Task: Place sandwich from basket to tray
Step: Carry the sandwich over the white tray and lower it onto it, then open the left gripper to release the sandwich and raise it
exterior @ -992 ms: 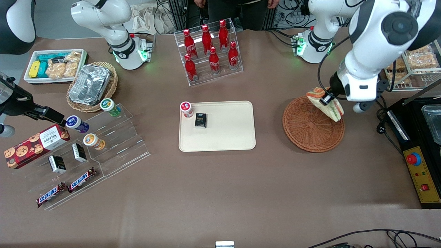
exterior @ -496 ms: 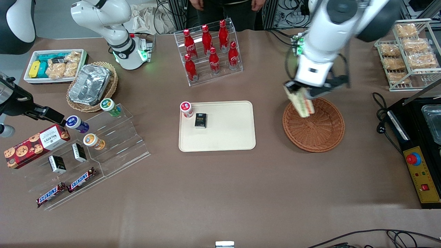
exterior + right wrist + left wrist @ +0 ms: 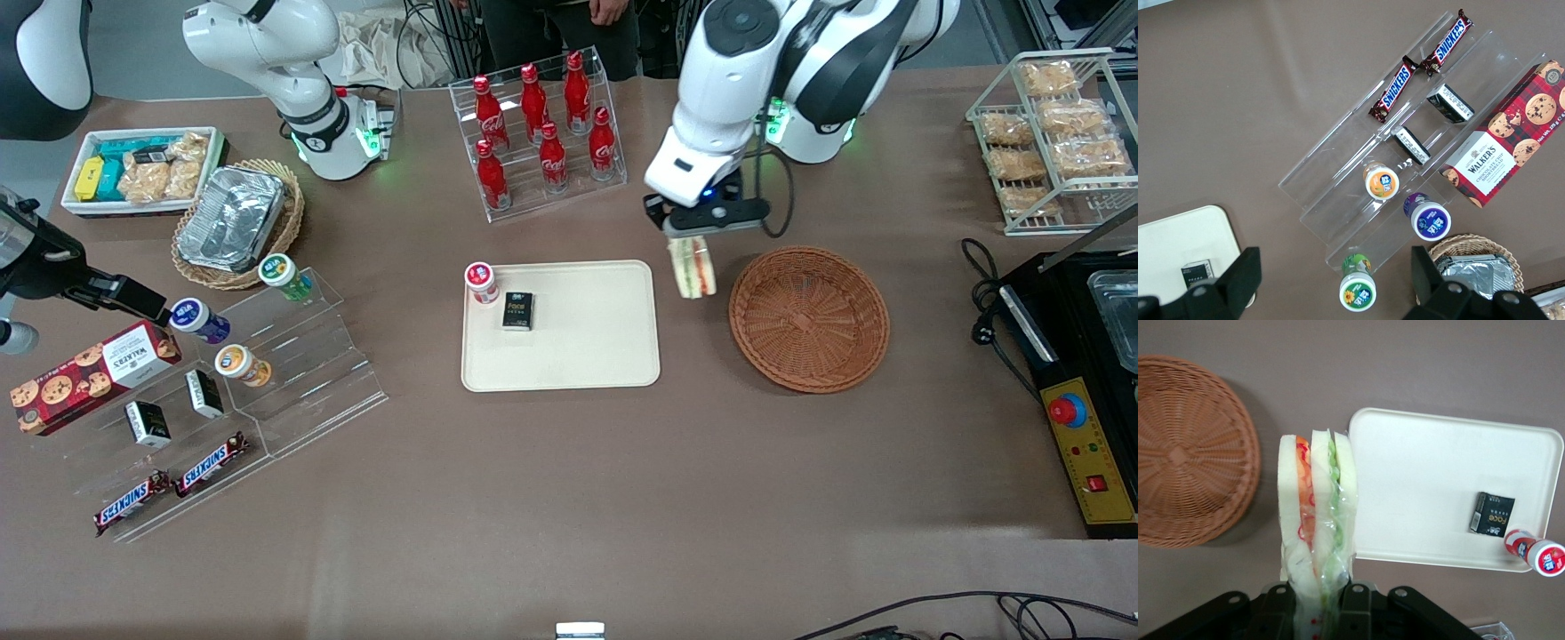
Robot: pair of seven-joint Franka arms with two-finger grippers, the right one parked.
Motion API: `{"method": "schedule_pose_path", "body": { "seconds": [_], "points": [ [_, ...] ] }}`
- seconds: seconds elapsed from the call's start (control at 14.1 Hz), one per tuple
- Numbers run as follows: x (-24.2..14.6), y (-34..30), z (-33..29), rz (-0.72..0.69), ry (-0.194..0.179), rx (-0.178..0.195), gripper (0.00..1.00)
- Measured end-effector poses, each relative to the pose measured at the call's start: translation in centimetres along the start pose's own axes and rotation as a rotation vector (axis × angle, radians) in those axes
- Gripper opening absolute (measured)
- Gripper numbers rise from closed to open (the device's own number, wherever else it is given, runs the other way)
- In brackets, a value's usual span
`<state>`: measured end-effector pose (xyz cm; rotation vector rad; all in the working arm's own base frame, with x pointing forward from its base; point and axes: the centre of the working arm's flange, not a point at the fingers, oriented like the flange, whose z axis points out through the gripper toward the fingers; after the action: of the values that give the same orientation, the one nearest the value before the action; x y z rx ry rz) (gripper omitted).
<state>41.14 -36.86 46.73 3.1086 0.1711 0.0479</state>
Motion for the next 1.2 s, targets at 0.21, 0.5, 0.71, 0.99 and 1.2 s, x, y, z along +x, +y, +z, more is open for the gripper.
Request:
{"method": "schedule_pose_path", "body": {
  "seconds": [0.21, 0.5, 0.71, 0.99, 1.2],
  "points": [
    [-1.1, 1.4, 6.7, 0.094, 0.007, 0.017, 0.20],
    [-2.9, 2.9, 14.0, 0.197, -0.028, 0.013, 0.20],
    [-3.6, 4.0, 17.0, 0.240, -0.040, -0.006, 0.20],
    [-2.8, 3.6, 20.9, 0.263, -0.024, 0.008, 0.20],
    [-2.4, 3.5, 23.1, 0.246, -0.013, 0.002, 0.20]
  ]
}}
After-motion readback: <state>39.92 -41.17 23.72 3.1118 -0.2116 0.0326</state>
